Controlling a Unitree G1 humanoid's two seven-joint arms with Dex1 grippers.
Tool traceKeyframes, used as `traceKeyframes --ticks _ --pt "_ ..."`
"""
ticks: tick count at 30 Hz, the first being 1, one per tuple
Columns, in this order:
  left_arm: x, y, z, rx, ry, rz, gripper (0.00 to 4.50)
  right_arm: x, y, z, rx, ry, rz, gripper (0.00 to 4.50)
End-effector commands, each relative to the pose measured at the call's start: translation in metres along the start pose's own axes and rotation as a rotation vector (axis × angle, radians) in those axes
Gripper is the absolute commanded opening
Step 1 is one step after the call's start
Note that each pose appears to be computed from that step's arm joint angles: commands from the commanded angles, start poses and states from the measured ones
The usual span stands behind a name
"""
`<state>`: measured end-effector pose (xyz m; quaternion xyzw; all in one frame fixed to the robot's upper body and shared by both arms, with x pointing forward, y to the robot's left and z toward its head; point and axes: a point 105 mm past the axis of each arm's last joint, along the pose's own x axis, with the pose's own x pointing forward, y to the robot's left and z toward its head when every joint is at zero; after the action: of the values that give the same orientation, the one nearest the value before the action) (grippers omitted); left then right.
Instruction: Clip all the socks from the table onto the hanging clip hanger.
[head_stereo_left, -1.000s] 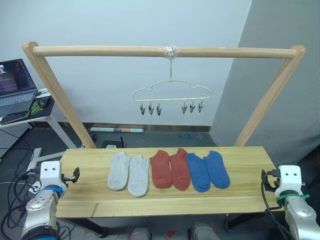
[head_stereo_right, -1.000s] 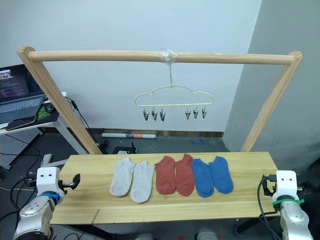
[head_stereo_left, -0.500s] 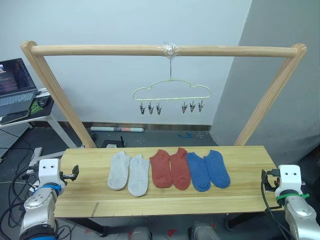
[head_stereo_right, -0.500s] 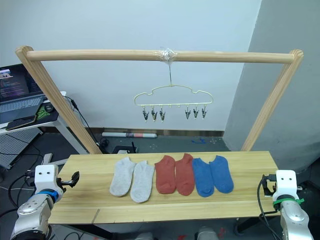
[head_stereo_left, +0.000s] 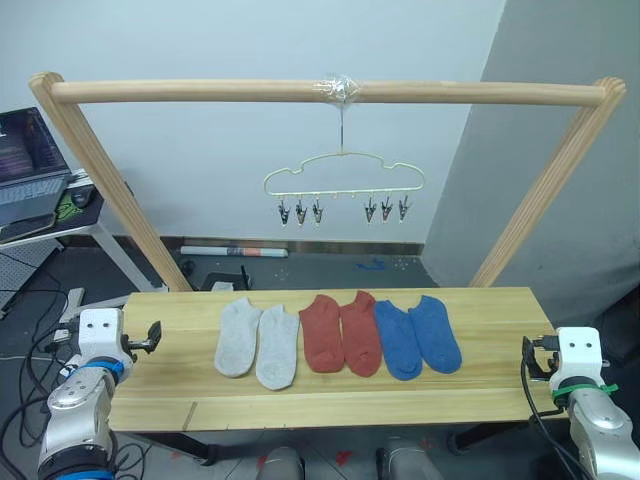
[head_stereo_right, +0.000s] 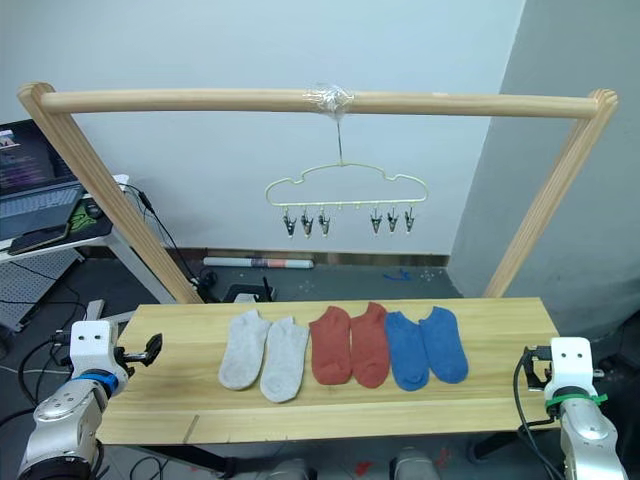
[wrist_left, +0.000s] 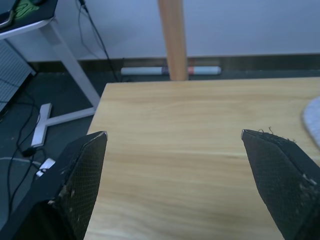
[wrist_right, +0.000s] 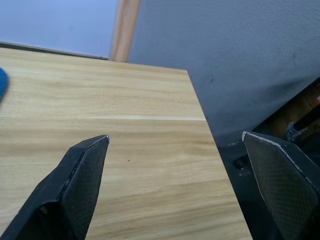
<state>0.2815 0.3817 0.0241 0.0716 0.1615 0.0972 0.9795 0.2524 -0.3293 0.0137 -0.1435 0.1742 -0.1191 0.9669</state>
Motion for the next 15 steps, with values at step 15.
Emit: traceKeyframes --ticks 15 --pt "-0.010 -0.113 0.110 -0.025 -0.316 -0.306 3.08 -0.015 0.128 0.156 -0.163 -0.488 0.771 4.50"
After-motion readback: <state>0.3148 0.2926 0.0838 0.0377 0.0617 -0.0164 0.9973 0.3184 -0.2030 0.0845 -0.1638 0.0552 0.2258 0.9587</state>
